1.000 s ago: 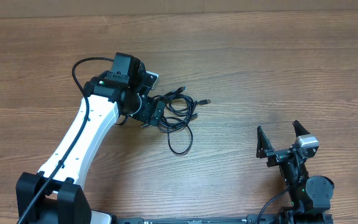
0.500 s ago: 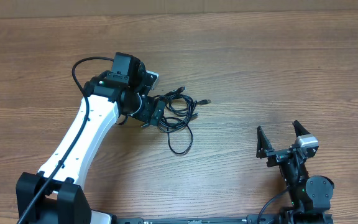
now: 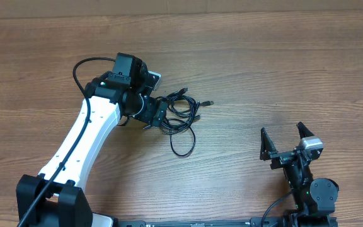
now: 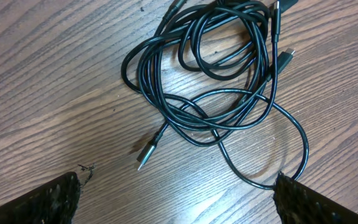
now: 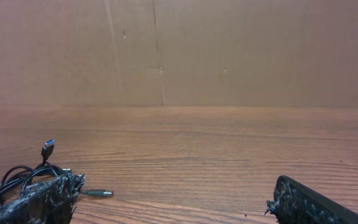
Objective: Untangle cables
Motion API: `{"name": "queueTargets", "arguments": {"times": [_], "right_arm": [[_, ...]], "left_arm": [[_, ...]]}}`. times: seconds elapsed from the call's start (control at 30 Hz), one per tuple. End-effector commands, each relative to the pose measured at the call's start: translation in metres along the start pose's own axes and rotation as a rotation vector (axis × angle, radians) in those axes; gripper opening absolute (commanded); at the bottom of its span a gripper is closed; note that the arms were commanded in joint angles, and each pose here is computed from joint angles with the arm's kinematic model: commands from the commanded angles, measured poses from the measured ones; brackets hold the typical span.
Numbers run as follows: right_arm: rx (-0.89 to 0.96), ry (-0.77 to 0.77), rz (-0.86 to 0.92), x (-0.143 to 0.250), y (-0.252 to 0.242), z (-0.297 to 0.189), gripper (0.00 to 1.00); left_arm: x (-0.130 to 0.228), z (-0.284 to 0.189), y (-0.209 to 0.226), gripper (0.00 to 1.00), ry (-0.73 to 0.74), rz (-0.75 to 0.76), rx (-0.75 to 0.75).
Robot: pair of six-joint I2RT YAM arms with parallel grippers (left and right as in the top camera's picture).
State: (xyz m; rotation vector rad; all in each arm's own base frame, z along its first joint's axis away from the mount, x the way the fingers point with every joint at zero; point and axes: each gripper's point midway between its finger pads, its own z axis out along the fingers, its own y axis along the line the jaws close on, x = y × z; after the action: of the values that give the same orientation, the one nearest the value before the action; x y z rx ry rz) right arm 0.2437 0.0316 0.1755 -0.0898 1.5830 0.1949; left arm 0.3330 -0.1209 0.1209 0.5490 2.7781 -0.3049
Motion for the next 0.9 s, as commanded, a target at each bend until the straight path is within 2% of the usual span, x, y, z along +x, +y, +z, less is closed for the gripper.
{"name": "queueTargets", "arguments": {"times": [0.0,0.47,0.87], "right_arm": [[-0.003,-0.002,-0.005,0.002,0.001,0.000,1.00],[-0.003,-0.002,-0.005,0.002,0.001,0.000,1.00],[-0.003,-0.002,-0.005,0.002,0.001,0.000,1.00]], "left_arm": [[-0.009,-0.004,-0.003,1.00,-0.025,-0.007,0.013],[-0.008,0.004,-0.003,0.99,-0.008,-0.011,0.019],[0.003,0.039,0.001,0.99,0.090,-0.072,0.028]]}}
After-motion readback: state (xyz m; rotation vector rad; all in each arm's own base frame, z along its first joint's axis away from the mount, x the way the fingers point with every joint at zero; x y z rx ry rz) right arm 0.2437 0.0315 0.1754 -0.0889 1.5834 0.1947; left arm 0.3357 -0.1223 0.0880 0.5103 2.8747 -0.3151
